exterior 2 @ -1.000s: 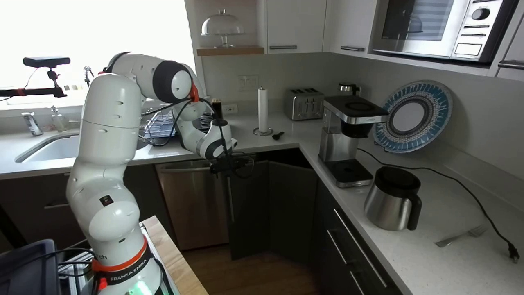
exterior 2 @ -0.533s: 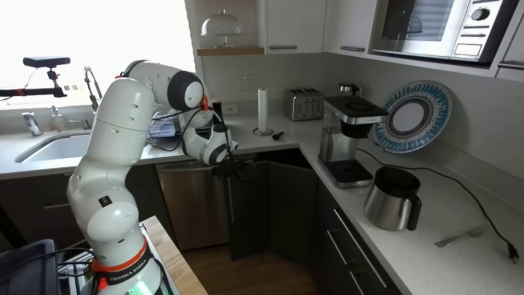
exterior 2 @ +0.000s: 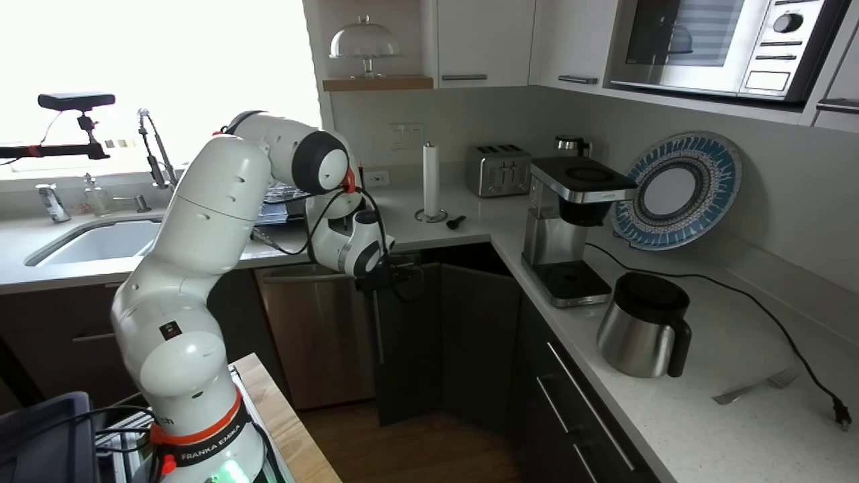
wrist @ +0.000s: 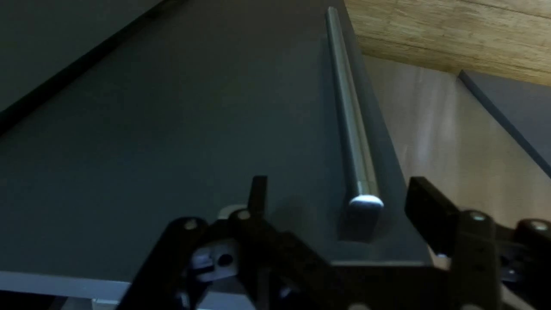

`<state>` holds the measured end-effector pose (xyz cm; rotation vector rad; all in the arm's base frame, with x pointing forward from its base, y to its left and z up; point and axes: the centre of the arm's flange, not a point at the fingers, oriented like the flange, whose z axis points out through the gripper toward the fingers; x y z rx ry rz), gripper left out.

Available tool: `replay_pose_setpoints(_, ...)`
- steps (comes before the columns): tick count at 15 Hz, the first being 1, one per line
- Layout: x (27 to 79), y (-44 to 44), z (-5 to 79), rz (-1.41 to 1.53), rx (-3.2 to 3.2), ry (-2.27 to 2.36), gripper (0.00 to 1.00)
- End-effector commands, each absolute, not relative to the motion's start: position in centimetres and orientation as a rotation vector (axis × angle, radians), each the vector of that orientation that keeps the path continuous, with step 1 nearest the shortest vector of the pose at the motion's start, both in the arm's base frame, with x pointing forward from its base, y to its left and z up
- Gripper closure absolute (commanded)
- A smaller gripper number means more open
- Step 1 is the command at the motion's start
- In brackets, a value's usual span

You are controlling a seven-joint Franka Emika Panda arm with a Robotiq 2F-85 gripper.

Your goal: Close the open cabinet door on the bottom left

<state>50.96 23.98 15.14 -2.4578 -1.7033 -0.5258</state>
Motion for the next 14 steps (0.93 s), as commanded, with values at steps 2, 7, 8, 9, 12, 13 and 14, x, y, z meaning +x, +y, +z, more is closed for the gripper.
replay_pose_setpoints(2,52.1,23.9,13.9,-0.540,-2.436,-1.698,0.37)
replay_pose_setpoints(7,51.3,24.9,14.7,-0.523,-2.384,-1.686,0.73)
replay_pose_setpoints(8,51.1,25.2,14.9,-0.516,-2.381,-1.674,0.80)
replay_pose_setpoints(9,50.9,25.3,15.3,-0.513,-2.389,-1.673,0.88)
replay_pose_setpoints(12,51.4,24.9,16.0,-0.547,-2.431,-1.656,0.95)
replay_pose_setpoints(13,51.7,24.5,16.2,-0.555,-2.459,-1.656,0.95)
replay_pose_setpoints(14,52.0,24.1,16.5,-0.555,-2.473,-1.647,0.95)
